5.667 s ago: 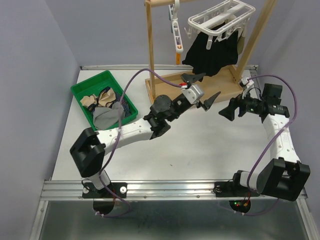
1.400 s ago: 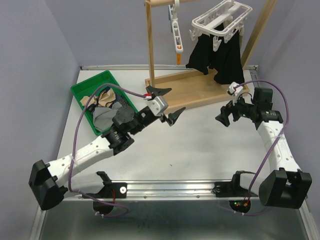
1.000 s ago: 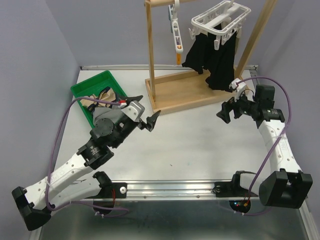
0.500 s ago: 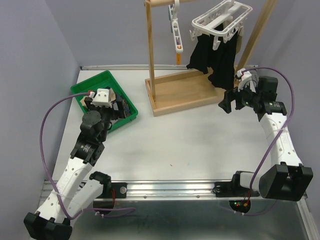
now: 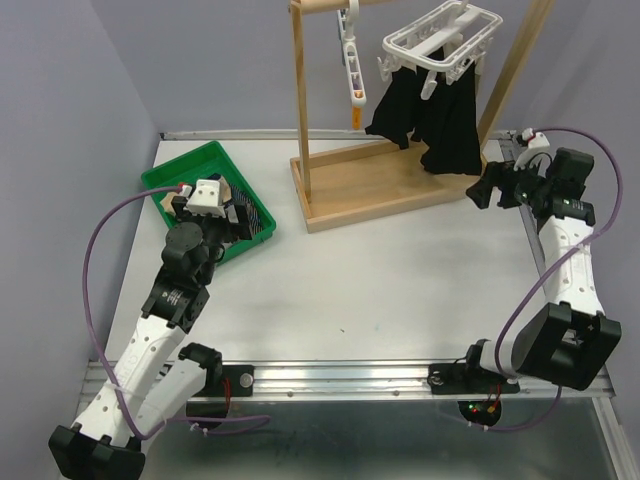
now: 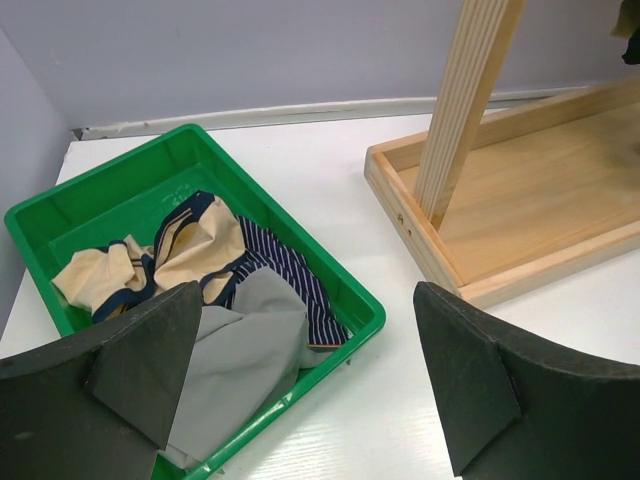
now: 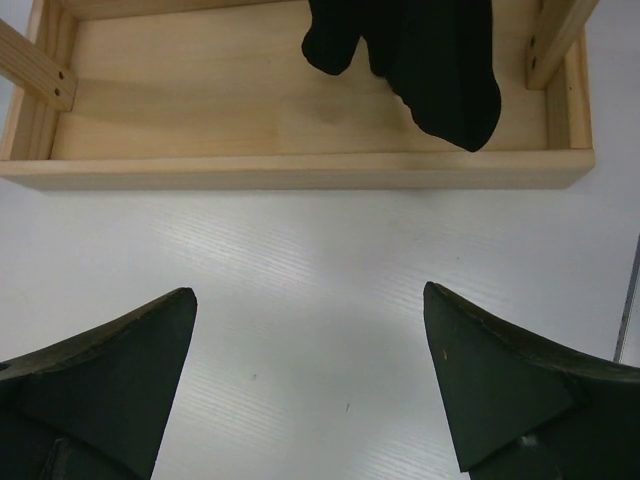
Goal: Remove the underwear clipped to the hanger
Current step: Remove the underwear from the hanger.
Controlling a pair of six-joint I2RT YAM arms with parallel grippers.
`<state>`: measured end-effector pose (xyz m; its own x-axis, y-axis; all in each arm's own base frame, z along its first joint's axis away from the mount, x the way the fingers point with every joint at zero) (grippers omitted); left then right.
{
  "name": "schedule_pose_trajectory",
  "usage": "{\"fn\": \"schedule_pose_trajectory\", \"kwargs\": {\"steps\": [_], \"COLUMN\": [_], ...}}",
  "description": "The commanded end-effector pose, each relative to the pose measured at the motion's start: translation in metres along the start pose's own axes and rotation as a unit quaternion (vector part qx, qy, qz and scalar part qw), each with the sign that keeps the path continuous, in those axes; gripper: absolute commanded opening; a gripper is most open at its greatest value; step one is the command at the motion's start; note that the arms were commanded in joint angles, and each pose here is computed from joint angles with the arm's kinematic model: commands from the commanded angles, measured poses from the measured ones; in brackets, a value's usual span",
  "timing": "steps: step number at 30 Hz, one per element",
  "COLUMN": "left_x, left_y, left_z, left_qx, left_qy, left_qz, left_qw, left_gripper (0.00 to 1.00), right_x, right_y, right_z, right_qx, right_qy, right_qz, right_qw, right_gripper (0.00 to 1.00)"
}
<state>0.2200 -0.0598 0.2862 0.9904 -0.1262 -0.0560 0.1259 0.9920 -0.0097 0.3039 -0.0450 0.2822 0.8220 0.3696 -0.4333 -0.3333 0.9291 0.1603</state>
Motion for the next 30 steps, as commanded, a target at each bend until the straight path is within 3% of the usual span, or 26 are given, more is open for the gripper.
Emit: {"fn": "schedule_pose_trajectory", "kwargs": {"steps": [1,10,16,25,30], "left_x": [0.0,-0.001,0.0,0.004,0.005], "left_y": [0.002,0.003,0.003,0.006,0.009], "left_z": [0.006,0.006,0.005,0.0,-0.001], "left_qx": [-0.006,-0.005,-0.002,0.004,0.004], "left_qy": [-0.024,-0.028,-0.027,-0.017,-0.015], "left_qz": [0.002,0.0,0.003,0.009,0.014], "left_qw": [1.0,1.0,1.0,1.0,1.0], "left_gripper": [0.99,0.99,0.99,0.99,0.99], "right_x": [-0.008,-0.001,0.025,0.053,0.068], "right_y": [0.0,-0.006,-0.024,-0.053,-0.05], "right_z": [0.042,0.089,0.128,0.184,0.18], "right_qx": [-0.024,-0.046,-0.105,-0.069,-0.074], "right_qy": [-0.069,-0.121,-0.194,-0.229,-0.229], "right_qz": [0.032,0.073,0.121,0.136,0.137], "right_qw": [0.997,0.989,0.968,0.961,0.961], "right_gripper": [1.0,1.0,1.0,1.0,1.0]}}
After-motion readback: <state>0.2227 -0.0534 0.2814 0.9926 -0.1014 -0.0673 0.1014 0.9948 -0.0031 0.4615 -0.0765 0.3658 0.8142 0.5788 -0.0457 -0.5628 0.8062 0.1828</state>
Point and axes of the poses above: each gripper's point midway between its finger pads, its own x axis out along the fingers, its own y axis along the line the jaws close on, z = x × y, the point moved 8 cm from there along -x, back along the fingers
